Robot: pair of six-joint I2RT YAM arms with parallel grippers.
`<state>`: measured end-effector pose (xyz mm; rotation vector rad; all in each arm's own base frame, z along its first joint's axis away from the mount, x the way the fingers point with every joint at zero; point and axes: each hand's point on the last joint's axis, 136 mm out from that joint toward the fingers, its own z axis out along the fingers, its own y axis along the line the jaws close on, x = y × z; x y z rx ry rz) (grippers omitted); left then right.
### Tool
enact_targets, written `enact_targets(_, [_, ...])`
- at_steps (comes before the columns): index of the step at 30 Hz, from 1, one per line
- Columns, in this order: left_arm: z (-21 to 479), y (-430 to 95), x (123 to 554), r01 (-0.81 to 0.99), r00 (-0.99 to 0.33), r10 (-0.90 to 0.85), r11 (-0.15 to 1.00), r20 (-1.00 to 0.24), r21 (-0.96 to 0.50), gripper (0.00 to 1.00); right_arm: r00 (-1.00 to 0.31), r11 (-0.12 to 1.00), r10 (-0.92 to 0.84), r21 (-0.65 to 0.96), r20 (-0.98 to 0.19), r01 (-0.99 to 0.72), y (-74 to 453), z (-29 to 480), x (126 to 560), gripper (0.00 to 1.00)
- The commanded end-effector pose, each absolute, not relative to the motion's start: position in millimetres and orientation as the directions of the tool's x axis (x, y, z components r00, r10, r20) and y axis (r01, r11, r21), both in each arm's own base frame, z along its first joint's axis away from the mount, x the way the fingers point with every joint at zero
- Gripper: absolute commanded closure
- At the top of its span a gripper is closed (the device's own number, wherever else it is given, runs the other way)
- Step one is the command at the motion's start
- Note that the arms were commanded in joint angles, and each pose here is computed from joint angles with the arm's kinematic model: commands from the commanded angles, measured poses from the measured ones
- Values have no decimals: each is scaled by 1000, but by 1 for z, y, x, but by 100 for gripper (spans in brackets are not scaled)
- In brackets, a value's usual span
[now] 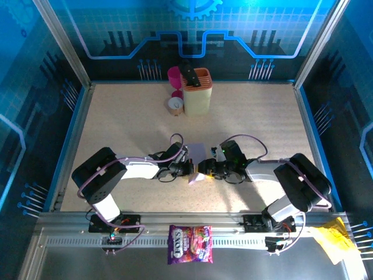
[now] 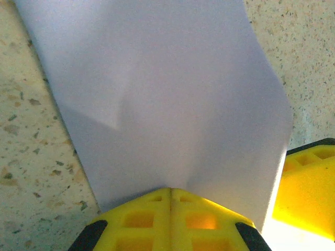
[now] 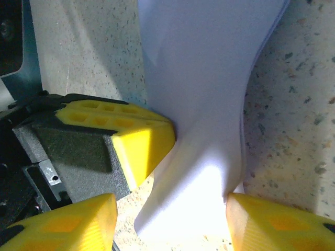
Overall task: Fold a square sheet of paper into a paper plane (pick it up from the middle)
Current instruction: Fold the triangle a second time at the center of the table.
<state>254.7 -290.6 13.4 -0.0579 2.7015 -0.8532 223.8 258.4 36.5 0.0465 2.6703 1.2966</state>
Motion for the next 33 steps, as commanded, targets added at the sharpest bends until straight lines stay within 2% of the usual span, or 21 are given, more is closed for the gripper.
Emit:
enact_targets(1, [-24,-265,230,0,-977,-99,885,-189,-465,100,-984,628,113,777,-140,-39,253,32,222,41])
enact_targets(8, [-23,-267,231,3,-977,-97,884,-190,-468,100,-982,642,114,766,-154,-45,253,28,228,41])
enact_targets(13, [-22,-268,232,3,-977,-97,883,-190,-470,100,-969,673,89,731,-229,-111,253,32,241,40])
enact_targets(19, [-23,-268,231,4,-977,-96,884,-188,-468,100,-965,733,53,666,-259,-139,246,28,247,41])
enact_targets(28, [-24,-268,231,4,-978,-95,884,-187,-468,100,-961,761,37,631,-273,-150,242,20,250,42])
enact_targets(30, [-24,-268,231,2,-978,-97,884,-186,-468,100,-961,758,34,634,-275,-155,244,20,252,44])
enact_targets(33, [-24,-267,230,2,-978,-96,884,-185,-467,100,-958,741,29,650,-285,-171,249,23,254,55])
